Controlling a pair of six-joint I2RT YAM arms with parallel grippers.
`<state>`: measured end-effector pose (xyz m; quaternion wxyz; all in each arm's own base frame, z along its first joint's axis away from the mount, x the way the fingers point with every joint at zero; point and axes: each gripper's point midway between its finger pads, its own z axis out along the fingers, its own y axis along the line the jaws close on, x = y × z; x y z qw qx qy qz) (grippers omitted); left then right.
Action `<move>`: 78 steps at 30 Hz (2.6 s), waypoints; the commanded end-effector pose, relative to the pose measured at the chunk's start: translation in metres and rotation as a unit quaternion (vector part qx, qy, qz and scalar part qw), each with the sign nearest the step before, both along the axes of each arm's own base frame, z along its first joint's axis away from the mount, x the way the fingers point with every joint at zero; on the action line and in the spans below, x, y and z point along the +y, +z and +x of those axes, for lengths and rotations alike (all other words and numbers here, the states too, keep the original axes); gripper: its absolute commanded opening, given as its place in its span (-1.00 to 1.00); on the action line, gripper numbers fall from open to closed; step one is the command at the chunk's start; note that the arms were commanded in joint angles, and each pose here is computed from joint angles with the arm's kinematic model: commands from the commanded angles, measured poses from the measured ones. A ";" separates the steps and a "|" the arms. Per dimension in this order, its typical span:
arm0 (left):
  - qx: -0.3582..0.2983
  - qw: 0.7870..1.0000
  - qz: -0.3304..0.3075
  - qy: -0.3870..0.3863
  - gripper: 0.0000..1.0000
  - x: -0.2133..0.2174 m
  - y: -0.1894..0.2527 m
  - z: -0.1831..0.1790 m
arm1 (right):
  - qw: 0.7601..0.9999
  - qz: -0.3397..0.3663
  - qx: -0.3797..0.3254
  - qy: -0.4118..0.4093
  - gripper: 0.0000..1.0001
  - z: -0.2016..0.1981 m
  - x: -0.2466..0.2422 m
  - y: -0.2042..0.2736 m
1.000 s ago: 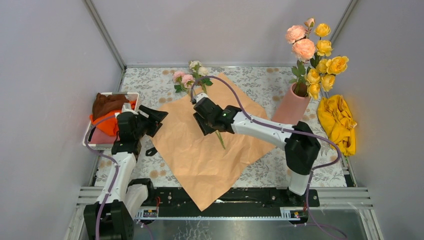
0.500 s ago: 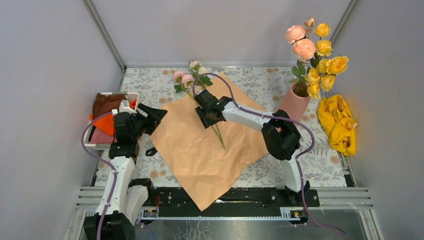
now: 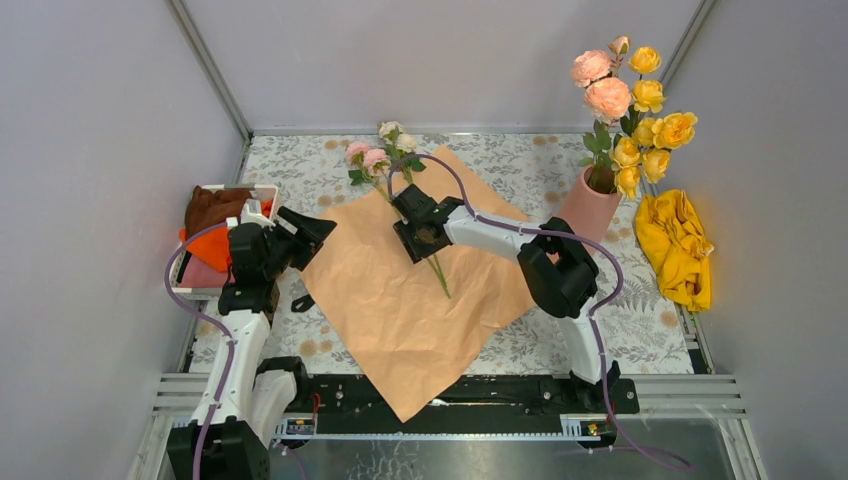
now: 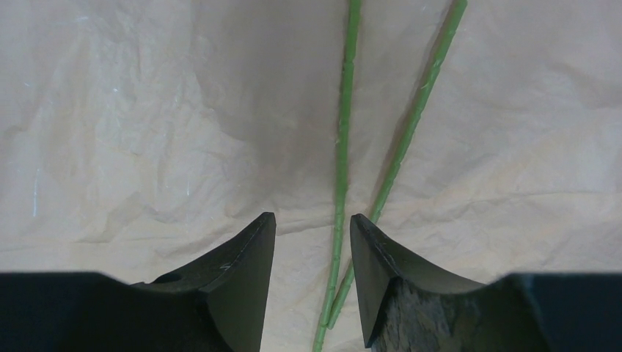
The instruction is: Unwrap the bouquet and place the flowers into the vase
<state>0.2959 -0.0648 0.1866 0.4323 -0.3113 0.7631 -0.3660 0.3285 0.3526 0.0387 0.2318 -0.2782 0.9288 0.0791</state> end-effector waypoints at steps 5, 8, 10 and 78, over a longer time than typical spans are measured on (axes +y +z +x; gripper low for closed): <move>-0.030 0.999 0.006 -0.013 0.58 -0.002 0.013 0.003 | 1.000 0.004 0.015 0.008 -0.06 -0.009 0.000 -0.017; -0.030 0.999 0.009 -0.013 0.58 -0.001 0.014 0.003 | 1.000 0.003 0.015 0.012 -0.10 -0.012 -0.004 -0.021; -0.030 0.999 0.010 -0.014 0.58 -0.001 0.014 0.003 | 1.000 0.001 0.019 0.012 -0.09 -0.013 -0.008 -0.024; 0.035 0.992 -0.071 -0.102 0.56 -0.074 -0.060 0.011 | 0.958 0.269 0.062 0.083 -1.00 -0.086 0.058 0.120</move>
